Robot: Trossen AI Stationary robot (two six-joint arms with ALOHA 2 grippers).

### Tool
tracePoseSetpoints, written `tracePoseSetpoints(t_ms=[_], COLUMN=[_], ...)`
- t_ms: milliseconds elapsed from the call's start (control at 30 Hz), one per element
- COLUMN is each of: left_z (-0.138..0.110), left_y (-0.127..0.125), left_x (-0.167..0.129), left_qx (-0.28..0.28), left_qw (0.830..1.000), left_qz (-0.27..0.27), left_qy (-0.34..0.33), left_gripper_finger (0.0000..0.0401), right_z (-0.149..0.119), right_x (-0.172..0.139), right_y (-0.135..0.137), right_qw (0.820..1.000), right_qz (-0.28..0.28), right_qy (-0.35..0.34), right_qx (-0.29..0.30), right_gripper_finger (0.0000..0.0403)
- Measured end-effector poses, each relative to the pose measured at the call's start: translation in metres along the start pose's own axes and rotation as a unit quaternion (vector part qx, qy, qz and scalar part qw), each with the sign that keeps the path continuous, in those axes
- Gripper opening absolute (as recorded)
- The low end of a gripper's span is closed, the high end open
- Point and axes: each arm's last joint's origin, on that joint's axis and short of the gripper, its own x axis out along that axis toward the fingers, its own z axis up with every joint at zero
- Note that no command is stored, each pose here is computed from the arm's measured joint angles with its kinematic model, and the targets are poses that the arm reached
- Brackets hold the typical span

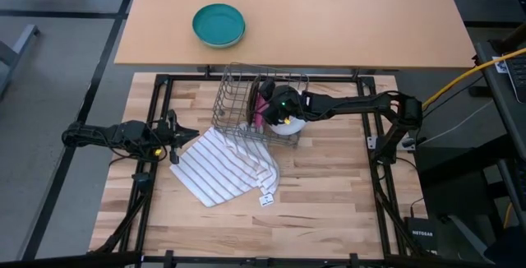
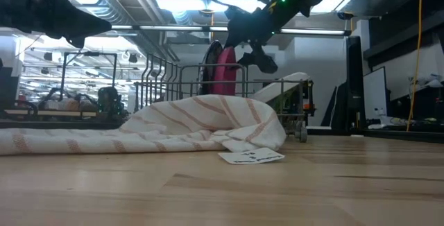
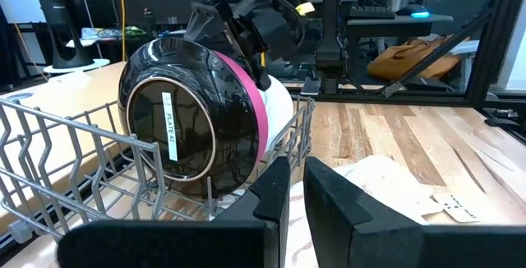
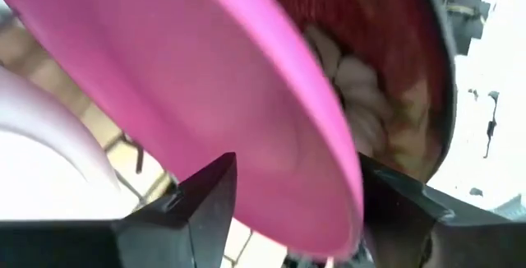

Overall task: Sort dishes
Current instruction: Adjust the plates in the dish rack

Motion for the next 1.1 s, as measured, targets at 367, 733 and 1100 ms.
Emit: tracePoseSetpoints(t_ms=[367, 733, 1100], left_z=[0.000, -0.001, -0.003], left_y=[0.000, 0.000, 0.000], left_x=[0.000, 0.000, 0.000], left_qx=[0.000, 0.003, 0.004], left_qw=[1.000, 1.000, 1.000], left_qz=[0.000, 0.000, 0.000], left_qy=[0.000, 0.006, 0.014], left_gripper_finger=[0.0030, 0.0030, 0.0030], right_z=[-0.003, -0.005, -0.011], right_x=[0.000, 0.000, -0.003], right_y=[0.001, 0.001, -0.001], right_qw=[0.999, 0.997, 0.979], right_qz=[0.002, -0.001, -0.011], right_qy=[0.054, 0.079, 0.198], right_qx=[-0.005, -0.009, -0.049], right_gripper_finger=[0.0219, 0.0218, 0.0218])
